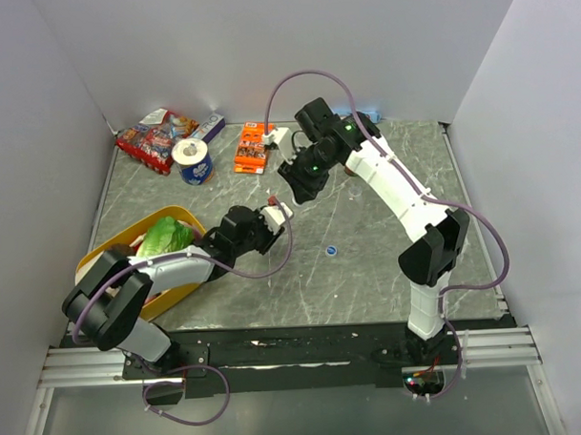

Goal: Screw on the bottle caps

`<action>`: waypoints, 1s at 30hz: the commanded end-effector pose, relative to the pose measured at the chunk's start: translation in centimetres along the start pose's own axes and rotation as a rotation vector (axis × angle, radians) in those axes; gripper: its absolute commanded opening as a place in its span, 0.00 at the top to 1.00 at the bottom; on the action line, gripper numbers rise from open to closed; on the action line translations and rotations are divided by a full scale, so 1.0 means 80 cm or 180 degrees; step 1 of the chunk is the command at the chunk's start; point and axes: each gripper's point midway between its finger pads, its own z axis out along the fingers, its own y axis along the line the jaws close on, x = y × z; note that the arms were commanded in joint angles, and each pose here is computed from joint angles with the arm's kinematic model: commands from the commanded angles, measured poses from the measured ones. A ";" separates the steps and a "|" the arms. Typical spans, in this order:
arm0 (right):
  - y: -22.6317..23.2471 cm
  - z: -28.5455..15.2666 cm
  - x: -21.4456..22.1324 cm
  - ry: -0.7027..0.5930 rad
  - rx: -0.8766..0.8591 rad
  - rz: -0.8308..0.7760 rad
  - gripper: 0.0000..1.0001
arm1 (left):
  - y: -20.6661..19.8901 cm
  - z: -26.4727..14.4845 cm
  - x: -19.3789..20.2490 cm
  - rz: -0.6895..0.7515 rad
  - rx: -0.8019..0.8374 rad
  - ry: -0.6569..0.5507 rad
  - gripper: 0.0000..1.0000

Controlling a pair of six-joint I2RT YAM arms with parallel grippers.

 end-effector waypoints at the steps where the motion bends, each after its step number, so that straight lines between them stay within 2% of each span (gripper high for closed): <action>1: 0.043 0.018 0.000 0.0060 -0.0568 0.0246 0.85 | 0.015 -0.014 -0.117 -0.0112 -0.0107 -0.1137 0.99; 5: 0.025 0.012 -0.003 0.0012 -0.0431 0.0228 0.75 | 0.005 -0.011 -0.097 -0.0173 0.0027 -0.0985 0.99; 7: 0.026 0.006 -0.009 -0.0039 -0.0423 0.0170 0.64 | 0.001 -0.006 -0.086 -0.0215 0.0070 -0.0875 0.99; 8: 0.028 0.001 -0.011 -0.0053 -0.0439 0.0149 0.54 | -0.001 -0.005 -0.083 -0.0258 0.0088 -0.0842 0.99; 11: 0.029 -0.021 -0.028 -0.0224 -0.0407 -0.0002 0.39 | -0.010 0.000 -0.066 -0.0333 0.0184 -0.0725 0.99; 14: 0.027 -0.053 -0.048 -0.0496 -0.0270 -0.0103 0.27 | -0.021 0.000 -0.053 -0.0352 0.0325 -0.0681 0.99; 16: 0.029 -0.075 -0.057 -0.0663 -0.0180 -0.0205 0.23 | -0.030 0.001 -0.042 -0.0342 0.0428 -0.0633 0.99; 19: 0.029 -0.098 -0.058 -0.0776 -0.0047 -0.0412 0.22 | -0.038 -0.003 -0.042 -0.0290 0.0607 -0.0674 0.99; 20: 0.036 -0.116 -0.057 -0.0892 -0.0061 -0.0668 0.24 | -0.046 -0.007 -0.046 -0.0266 0.0765 -0.0722 0.99; 22: 0.042 -0.114 -0.040 -0.0941 -0.0203 -0.0978 0.28 | -0.044 -0.014 -0.051 -0.0180 0.0900 -0.0799 0.99; 23: 0.058 -0.141 -0.041 -0.1185 -0.0174 -0.1451 0.30 | -0.052 -0.020 -0.051 -0.0130 0.1074 -0.0811 0.99; 24: 0.062 -0.122 -0.017 -0.1091 -0.0279 -0.1579 0.31 | -0.049 -0.023 -0.055 -0.0066 0.1130 -0.0838 0.99; 26: 0.074 -0.145 -0.014 -0.1348 -0.0050 -0.2317 0.30 | -0.050 -0.026 -0.054 0.0129 0.1235 -0.0845 0.99; 27: 0.077 -0.125 0.005 -0.1243 -0.0081 -0.2416 0.30 | -0.053 -0.029 -0.052 0.0141 0.1363 -0.0792 0.99; 30: 0.077 -0.120 0.010 -0.1225 0.0118 -0.2820 0.28 | -0.060 -0.033 -0.051 0.0350 0.1584 -0.0742 0.99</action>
